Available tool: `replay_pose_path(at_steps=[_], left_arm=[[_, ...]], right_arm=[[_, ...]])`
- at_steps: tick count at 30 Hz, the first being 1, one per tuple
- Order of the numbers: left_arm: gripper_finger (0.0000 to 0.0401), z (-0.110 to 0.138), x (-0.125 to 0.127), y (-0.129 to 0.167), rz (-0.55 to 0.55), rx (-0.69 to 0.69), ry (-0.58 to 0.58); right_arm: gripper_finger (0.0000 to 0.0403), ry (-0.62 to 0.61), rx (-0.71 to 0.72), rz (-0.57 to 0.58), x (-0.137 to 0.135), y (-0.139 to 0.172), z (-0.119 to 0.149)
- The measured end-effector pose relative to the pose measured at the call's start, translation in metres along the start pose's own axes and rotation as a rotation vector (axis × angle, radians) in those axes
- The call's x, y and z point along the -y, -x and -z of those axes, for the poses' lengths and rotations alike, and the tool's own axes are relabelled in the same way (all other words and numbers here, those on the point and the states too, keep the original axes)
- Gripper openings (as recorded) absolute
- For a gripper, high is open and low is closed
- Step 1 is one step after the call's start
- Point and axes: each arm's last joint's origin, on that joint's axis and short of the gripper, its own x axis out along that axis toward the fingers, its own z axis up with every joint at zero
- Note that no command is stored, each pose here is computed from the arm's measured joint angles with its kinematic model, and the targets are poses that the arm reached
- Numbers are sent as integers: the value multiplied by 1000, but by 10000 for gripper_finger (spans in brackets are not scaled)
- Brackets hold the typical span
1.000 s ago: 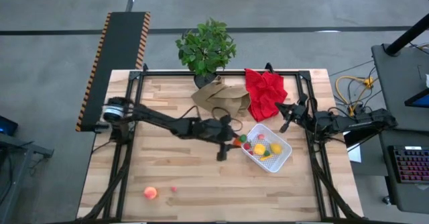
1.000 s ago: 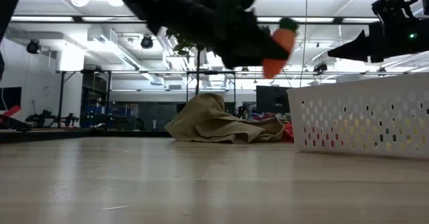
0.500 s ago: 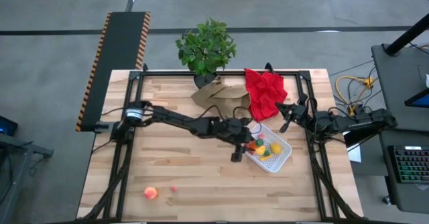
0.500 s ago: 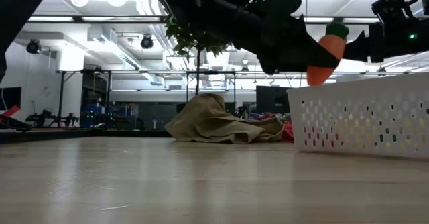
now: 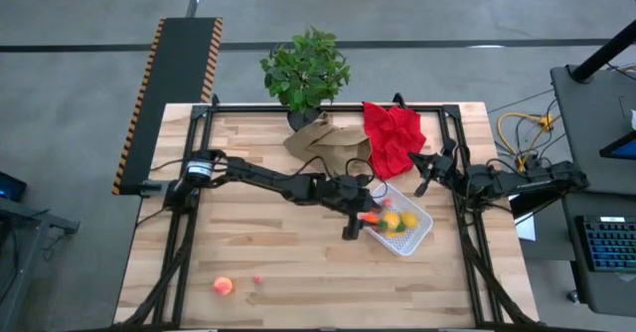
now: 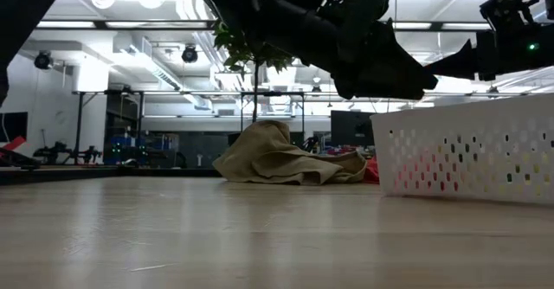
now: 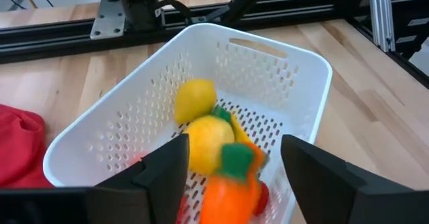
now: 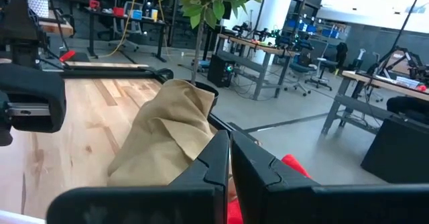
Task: Pick and placing Produce into tupperware
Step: Put the small peach into the white bin
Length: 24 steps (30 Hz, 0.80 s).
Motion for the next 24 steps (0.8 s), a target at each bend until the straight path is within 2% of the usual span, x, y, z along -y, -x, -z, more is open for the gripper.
replay_pose_path(at_steps=[3,6,8,11,17,24], left_arm=[[230,0,0,0,0,-4,1],[232,1,1,8,8,-85,11],[233,-4,5,23,18,-160,23],[233,-14,17,51,30,-276,105],[233,-18,72,104,87,-464,184],[233,-21,141,165,96,-498,191]], right_arm=[[9,0,0,0,0,0,0],[9,1,-1,0,0,0,0],[9,5,-5,-1,0,0,1],[9,8,-8,-2,0,0,1],[9,19,-9,11,0,0,1],[9,19,-9,15,0,0,1]])
